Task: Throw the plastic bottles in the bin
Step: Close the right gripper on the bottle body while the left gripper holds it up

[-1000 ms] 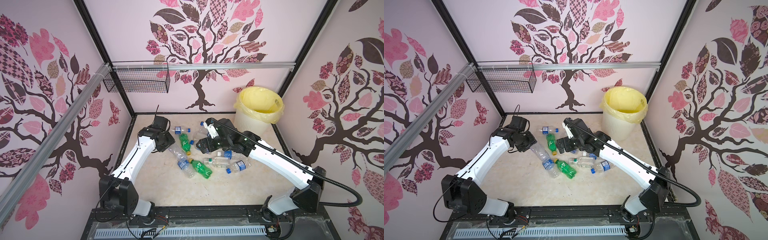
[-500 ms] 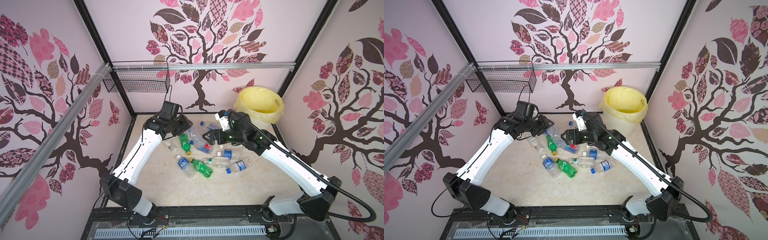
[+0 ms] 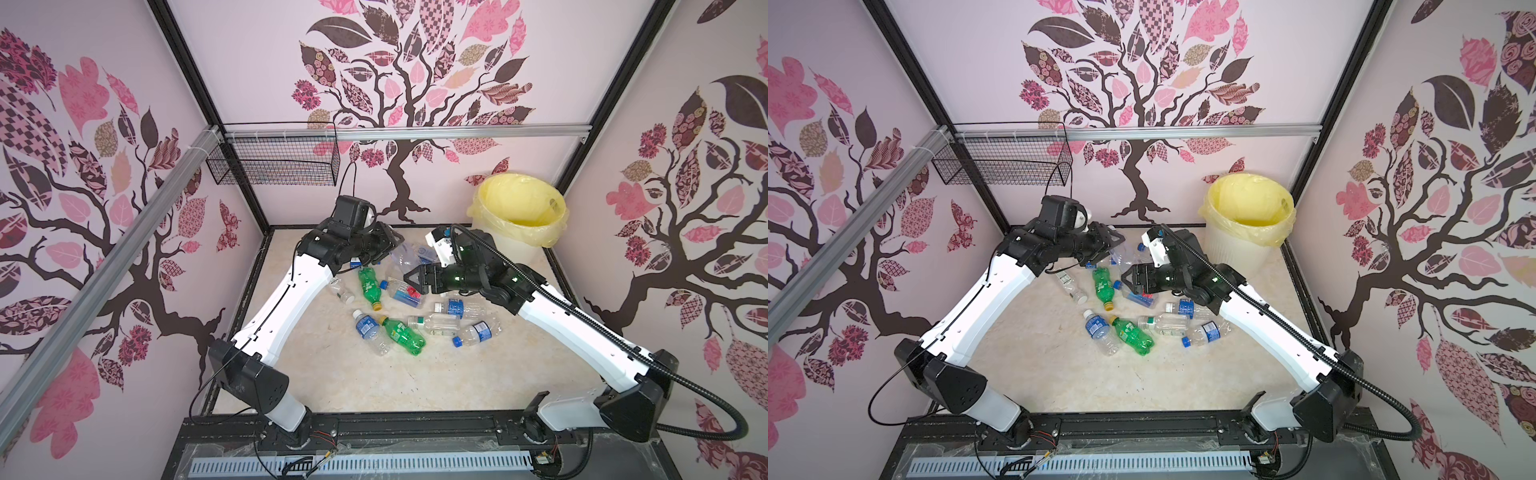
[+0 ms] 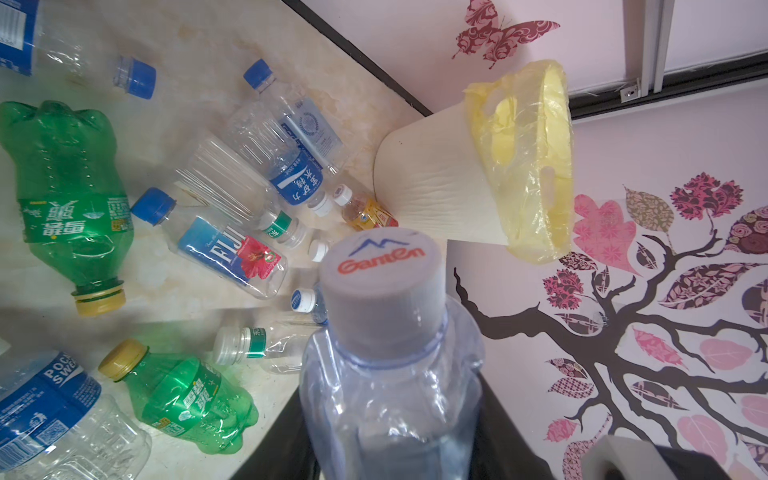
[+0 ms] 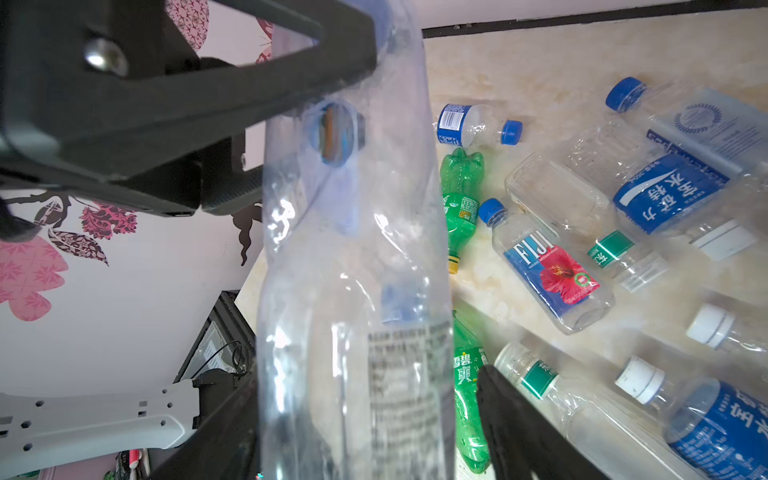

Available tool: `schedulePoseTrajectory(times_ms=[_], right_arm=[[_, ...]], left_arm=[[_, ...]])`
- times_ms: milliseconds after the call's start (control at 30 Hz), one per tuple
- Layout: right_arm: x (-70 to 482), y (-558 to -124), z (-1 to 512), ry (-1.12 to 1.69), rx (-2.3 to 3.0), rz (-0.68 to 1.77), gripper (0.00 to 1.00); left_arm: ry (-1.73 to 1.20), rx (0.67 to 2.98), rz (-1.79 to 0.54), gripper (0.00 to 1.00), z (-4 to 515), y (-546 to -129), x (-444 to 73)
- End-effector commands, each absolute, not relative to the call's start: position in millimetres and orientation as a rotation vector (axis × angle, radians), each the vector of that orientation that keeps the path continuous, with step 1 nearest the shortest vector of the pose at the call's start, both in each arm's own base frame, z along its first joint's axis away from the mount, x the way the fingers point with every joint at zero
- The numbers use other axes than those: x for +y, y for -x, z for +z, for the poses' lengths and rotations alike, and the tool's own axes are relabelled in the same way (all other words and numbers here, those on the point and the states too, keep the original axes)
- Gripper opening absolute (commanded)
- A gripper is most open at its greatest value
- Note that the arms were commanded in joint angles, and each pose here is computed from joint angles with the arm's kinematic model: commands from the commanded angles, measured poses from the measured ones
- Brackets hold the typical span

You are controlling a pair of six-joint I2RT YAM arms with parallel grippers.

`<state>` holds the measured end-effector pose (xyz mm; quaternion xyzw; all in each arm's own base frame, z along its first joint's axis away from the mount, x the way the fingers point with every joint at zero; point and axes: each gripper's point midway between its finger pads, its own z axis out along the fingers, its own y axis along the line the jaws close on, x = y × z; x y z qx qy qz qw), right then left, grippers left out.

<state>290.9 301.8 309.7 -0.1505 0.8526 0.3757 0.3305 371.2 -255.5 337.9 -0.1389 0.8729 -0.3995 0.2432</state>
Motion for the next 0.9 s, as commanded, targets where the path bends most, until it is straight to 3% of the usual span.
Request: schedulePoseTrajectory(times_ms=[0,133,300,533,667,867], right_arm=[[302,-293,323,0.396,2.182,0.984,0.74],[299,-295,326,0.392,2.179,0.956,0.65],[292,-298,333,0.377,2.156,0.921,0.57],[274,-307,337,0.322,2.170,0.837,0.47],[261,-317,347,0.295,2.148,0.775,0.47],[215,-349,368,0.148,2.126,0.606,0.45]], left_arm=[[0.343,2.312,-1.171,0.37,367,-372,-266],[0.353,2.304,-1.199,0.37,371,-372,-271],[0.360,2.302,-1.175,0.48,372,-374,-269],[0.363,2.265,-1.156,0.71,396,-382,-262],[0.380,2.249,-1.158,0.96,406,-387,-256],[0.384,2.165,-1.213,0.97,437,-389,-252]])
